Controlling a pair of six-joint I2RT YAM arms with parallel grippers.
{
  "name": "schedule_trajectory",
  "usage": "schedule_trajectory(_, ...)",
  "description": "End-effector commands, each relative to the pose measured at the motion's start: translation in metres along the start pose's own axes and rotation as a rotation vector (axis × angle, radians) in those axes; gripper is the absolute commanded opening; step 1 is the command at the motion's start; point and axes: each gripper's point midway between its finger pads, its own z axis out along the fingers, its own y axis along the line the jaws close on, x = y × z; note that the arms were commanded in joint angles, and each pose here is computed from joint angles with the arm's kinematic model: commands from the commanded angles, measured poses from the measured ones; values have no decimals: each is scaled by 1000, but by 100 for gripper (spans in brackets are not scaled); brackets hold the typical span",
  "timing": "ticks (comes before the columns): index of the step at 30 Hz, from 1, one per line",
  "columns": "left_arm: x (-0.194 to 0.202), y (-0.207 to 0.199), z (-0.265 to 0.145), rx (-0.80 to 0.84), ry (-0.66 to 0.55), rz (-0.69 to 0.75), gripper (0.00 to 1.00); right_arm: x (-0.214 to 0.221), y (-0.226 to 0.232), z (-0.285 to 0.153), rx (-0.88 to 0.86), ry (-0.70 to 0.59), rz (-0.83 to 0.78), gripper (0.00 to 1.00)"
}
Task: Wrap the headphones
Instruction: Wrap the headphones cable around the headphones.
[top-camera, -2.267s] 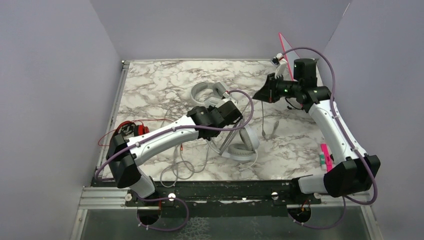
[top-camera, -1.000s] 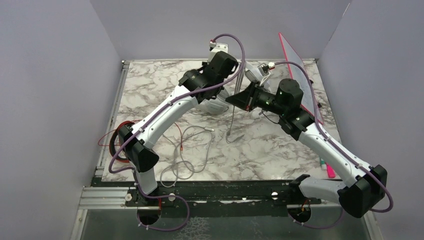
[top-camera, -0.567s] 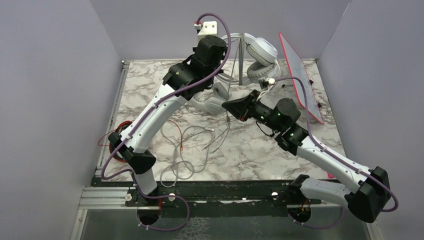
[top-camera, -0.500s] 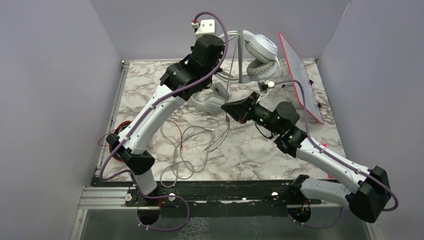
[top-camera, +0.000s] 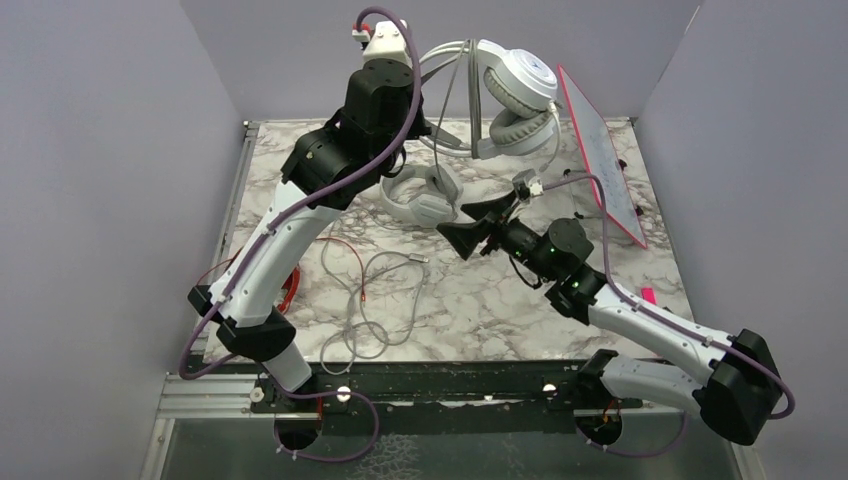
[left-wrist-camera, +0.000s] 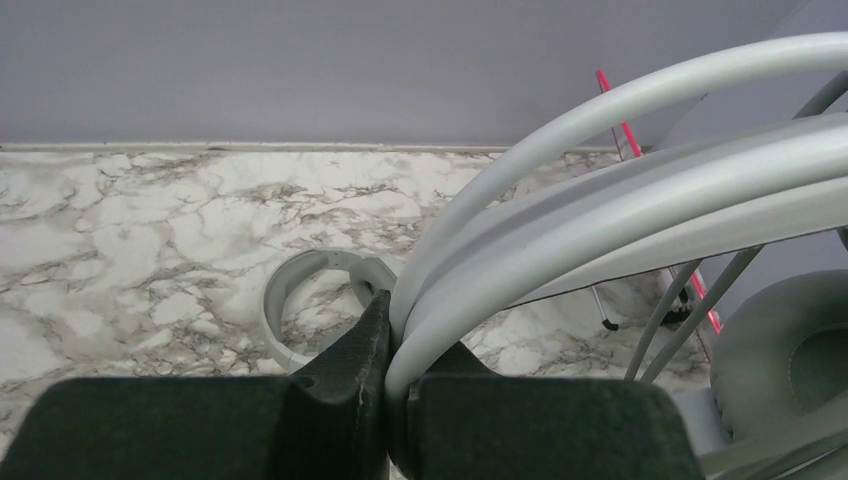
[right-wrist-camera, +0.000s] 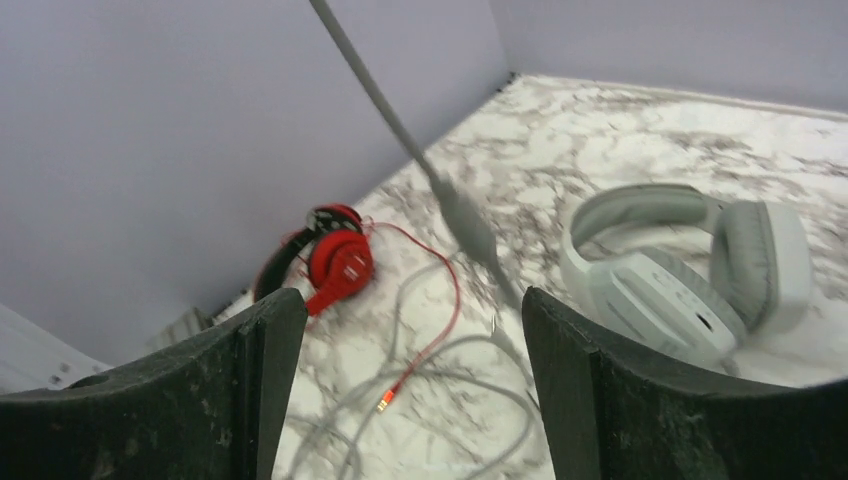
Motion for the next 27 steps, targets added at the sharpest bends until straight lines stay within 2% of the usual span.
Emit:
schedule_trajectory(1,-62,-9,-36,101,-165,-134,0,28,-23,-16,75,49,-99,87)
schedule_trajectory(5,-65,-6,-38,96,-174,-130,0,36,-24,-24,55,55,-120,93)
schedule_trajectory(8,-66,-7,-39,100,-175,-127,0,44,-22,-23,-40,68,-111,99)
schedule_trajectory(13,-66,-8,-41,112,-171,-132,0,42,-19,-6,-147,32,-169,99)
schedule_trajectory(17,-68,-12,-44,134,-169,-145,0,43,-10,12,-227,23,-162,95)
schedule_trajectory(23,-69,-12,-48,150,-168,-155,0,50,-20,27,-218,-43,-117,81)
schedule_trajectory(25,-70,-12,-51,156,-170,-156,0,50,-18,31,-233,-53,-109,66)
schedule_trajectory(27,-72,-11,-53,154,-176,-159,0,47,-14,34,-259,-64,-96,46)
